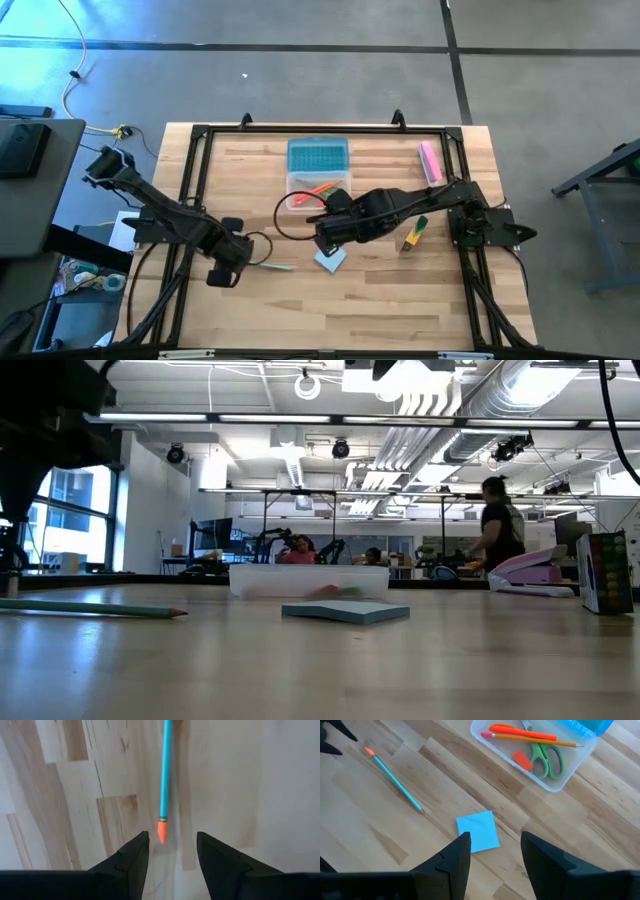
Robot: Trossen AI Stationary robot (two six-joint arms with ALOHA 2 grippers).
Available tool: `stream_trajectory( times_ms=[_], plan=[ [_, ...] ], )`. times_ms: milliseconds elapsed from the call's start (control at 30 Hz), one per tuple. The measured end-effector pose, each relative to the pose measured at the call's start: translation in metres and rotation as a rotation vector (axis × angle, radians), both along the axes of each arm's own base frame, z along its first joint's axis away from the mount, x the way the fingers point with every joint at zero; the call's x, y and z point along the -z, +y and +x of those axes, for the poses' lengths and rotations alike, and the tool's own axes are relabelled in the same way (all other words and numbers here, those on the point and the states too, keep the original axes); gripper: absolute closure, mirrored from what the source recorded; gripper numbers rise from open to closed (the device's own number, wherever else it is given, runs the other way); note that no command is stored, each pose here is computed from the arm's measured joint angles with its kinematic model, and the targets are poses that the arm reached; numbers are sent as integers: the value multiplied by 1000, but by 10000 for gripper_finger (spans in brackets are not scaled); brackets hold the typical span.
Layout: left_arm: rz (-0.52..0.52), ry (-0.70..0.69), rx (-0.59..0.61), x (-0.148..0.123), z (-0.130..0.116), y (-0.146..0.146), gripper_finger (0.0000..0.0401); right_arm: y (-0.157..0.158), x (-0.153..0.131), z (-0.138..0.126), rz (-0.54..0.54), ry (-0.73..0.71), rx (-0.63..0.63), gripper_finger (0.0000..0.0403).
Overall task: Pack school essentials
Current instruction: Put the blue pencil into the blue supply box
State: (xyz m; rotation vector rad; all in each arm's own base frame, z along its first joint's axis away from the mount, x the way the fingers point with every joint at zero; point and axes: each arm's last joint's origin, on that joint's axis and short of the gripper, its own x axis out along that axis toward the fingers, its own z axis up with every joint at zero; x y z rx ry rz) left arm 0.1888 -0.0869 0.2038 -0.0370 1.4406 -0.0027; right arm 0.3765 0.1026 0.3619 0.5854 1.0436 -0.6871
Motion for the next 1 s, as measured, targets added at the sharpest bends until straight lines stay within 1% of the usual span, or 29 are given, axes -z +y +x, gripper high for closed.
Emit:
stream_trajectory(
  times_ms=[100, 167, 233, 300, 433, 533, 667, 867, 1000],
  plan=[
    [12, 63, -14, 12, 7, 1, 245, -1, 0, 0, -6, 5, -16, 240],
    [-19, 115, -34, 20, 12, 3, 243, -2, 0, 1, -8, 7, -22, 240],
    [-26, 159, -52, 28, 16, 5, 243, -3, 0, 1, -14, 12, -37, 240],
    [-30, 157, -64, 37, 19, 7, 243, -3, 0, 1, -17, 16, -45, 240],
    [-76, 160, -106, 57, 15, 11, 243, -3, 0, 0, -18, 19, -45, 240],
    [-50, 170, -126, 67, 8, 15, 243, -3, 0, -1, -19, 24, -45, 240],
    [-22, 169, -110, 72, 3, 17, 243, -3, 0, -1, -20, 26, -45, 240],
    [-46, 151, -105, 77, 2, 18, 243, -3, 0, -1, -19, 25, -41, 240],
    [-41, 151, -74, 77, 2, 18, 246, -3, 0, -1, -17, 23, -35, 240]
  ],
)
